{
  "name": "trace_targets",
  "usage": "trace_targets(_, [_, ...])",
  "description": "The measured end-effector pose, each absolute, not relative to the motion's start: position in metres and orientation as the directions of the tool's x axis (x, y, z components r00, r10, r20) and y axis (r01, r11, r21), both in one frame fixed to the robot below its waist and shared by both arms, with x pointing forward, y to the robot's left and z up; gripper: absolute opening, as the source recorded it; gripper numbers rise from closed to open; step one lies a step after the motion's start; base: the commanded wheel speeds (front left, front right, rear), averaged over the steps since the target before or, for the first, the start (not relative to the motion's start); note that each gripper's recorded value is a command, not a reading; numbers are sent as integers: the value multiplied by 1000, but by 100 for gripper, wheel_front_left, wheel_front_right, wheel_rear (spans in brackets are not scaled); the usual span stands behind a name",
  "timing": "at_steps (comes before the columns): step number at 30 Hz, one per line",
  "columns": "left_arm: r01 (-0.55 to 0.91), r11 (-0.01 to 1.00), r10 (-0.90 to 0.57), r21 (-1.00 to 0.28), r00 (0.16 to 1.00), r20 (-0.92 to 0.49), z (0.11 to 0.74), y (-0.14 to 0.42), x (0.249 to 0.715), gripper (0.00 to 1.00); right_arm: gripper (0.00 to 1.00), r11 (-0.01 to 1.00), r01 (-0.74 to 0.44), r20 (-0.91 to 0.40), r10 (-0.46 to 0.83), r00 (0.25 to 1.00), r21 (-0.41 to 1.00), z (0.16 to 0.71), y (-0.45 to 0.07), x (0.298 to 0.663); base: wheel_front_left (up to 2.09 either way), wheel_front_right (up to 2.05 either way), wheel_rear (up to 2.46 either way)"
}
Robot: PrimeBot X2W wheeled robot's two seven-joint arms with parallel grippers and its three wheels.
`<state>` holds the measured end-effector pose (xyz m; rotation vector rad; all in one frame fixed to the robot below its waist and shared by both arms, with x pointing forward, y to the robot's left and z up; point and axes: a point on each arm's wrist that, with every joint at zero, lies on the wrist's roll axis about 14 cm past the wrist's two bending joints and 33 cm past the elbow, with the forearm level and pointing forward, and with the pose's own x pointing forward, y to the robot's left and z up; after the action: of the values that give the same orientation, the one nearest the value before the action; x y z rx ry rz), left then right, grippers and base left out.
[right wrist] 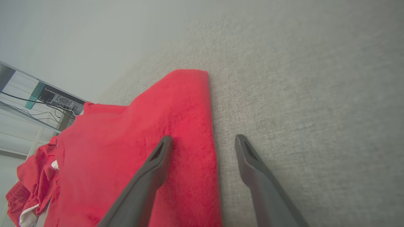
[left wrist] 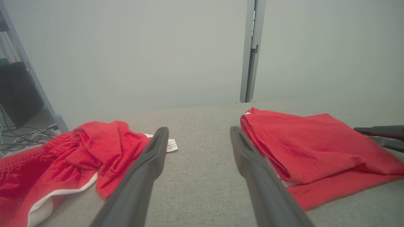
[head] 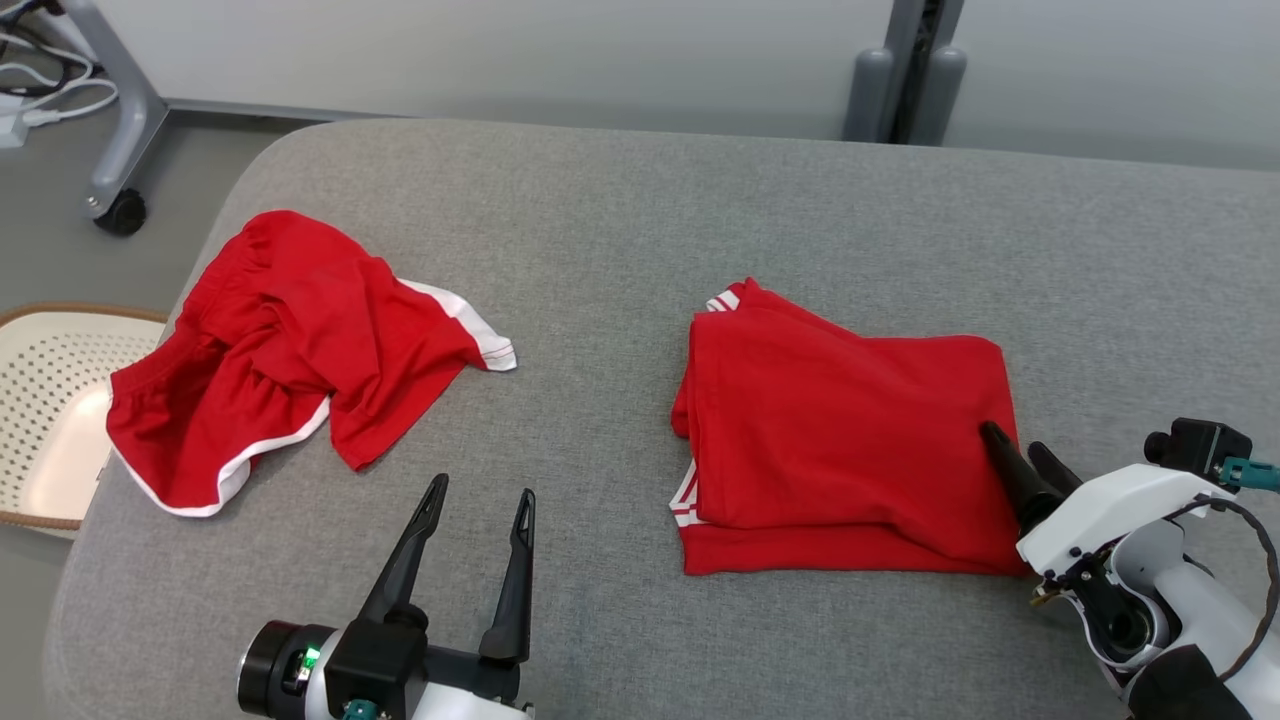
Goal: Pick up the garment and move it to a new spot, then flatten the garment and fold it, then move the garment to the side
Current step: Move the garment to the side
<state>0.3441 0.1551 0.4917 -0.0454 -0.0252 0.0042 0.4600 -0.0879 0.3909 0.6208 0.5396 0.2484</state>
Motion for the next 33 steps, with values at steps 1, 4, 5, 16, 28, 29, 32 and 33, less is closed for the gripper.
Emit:
trace_targets(1, [-11, 999, 12, -46, 1000, 19, 490, 157, 344, 100, 100, 795, -70, -419, 390, 820, 603, 386, -84, 459, 0, 0, 0])
trace_targets(4, [-24, 999, 25, -42, 1000, 14, 489, 160, 345, 100, 97, 791, -83, -439, 420, 794, 606, 381, -75, 460, 0, 0, 0])
trace_targets(5, [-26, 999, 27, -42, 1000, 13, 488, 161, 345, 100, 84, 791, -91, -440, 427, 790, 605, 381, -72, 460, 0, 0, 0])
trace_targets(16, [-24, 999, 25, -41, 1000, 19, 490, 159, 343, 100, 0, 772, -110, -416, 450, 790, 626, 389, -64, 456, 0, 0, 0])
trace_targets(28, [52, 998, -51, -25, 998, 34, 492, 142, 359, 100, 0, 817, -194, -272, 390, 880, 543, 422, -92, 478, 0, 0, 0])
trace_targets(29, [64, 998, -63, -24, 997, 39, 494, 139, 362, 100, 0, 820, -195, -263, 383, 886, 538, 425, -95, 479, 0, 0, 0])
trace_targets(32, [99, 995, -99, -19, 994, 39, 493, 131, 367, 100, 0, 832, -197, -239, 362, 901, 518, 433, -106, 482, 0, 0, 0])
trace_targets(33, [111, 994, -111, -18, 993, 42, 493, 127, 369, 100, 0, 836, -195, -234, 355, 905, 513, 434, -109, 482, 0, 0, 0])
